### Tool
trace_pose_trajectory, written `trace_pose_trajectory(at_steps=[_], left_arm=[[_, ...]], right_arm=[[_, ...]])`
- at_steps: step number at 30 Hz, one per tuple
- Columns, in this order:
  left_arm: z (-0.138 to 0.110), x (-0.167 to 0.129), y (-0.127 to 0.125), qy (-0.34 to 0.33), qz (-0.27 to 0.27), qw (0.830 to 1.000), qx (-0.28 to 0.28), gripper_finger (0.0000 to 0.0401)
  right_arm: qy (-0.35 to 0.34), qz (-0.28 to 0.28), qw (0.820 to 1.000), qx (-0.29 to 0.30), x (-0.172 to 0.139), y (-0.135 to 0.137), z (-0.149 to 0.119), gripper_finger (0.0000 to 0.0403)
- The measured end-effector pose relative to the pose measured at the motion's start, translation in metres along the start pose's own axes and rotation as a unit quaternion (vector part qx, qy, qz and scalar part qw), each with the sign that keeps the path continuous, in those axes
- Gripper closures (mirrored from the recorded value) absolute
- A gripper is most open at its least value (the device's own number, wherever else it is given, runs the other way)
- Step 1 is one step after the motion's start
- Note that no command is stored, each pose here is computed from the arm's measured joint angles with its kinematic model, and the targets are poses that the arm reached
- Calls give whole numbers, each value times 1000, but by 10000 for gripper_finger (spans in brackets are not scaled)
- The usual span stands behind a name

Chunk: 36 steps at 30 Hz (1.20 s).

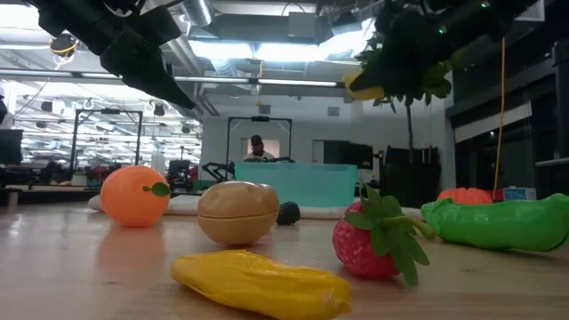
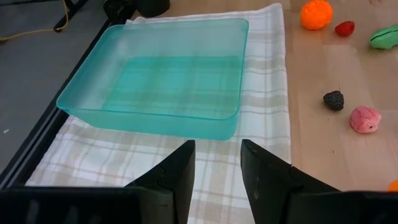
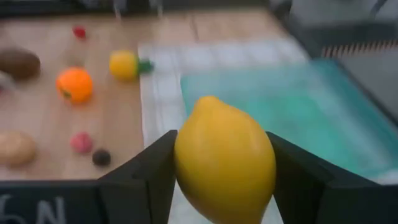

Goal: Pick and placing Produce into tupperware
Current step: Put the yellow lemon into the green bin

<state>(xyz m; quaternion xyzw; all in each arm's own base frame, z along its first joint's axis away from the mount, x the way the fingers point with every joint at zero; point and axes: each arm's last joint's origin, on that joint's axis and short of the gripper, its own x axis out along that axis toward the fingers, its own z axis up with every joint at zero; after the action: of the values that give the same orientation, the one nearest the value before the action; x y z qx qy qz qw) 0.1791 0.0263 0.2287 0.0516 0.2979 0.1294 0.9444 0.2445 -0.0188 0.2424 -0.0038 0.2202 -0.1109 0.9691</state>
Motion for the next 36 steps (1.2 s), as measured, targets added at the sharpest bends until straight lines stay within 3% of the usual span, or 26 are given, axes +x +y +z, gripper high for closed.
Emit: trace_pose_trajectory(at_steps=[9, 21, 25, 32, 36], left_arm=[[0, 0, 0, 0, 1, 1000, -1, 280], [1, 0, 1, -5, 2, 1000, -9, 280], [1, 0, 1, -5, 1, 1000, -18, 280], [1, 0, 1, -7, 2, 1000, -17, 280], [2, 0, 1, -9, 2, 1000, -16, 280]], right_arm=[[-128, 75, 989, -12, -3, 4, -24, 193], [-149, 118, 982, -1, -5, 6, -29, 193], [-155, 69, 985, 16, -4, 3, -28, 193], [-140, -67, 987, 32, 4, -4, -29, 193], [-123, -101, 987, 25, 14, -5, -30, 193]])
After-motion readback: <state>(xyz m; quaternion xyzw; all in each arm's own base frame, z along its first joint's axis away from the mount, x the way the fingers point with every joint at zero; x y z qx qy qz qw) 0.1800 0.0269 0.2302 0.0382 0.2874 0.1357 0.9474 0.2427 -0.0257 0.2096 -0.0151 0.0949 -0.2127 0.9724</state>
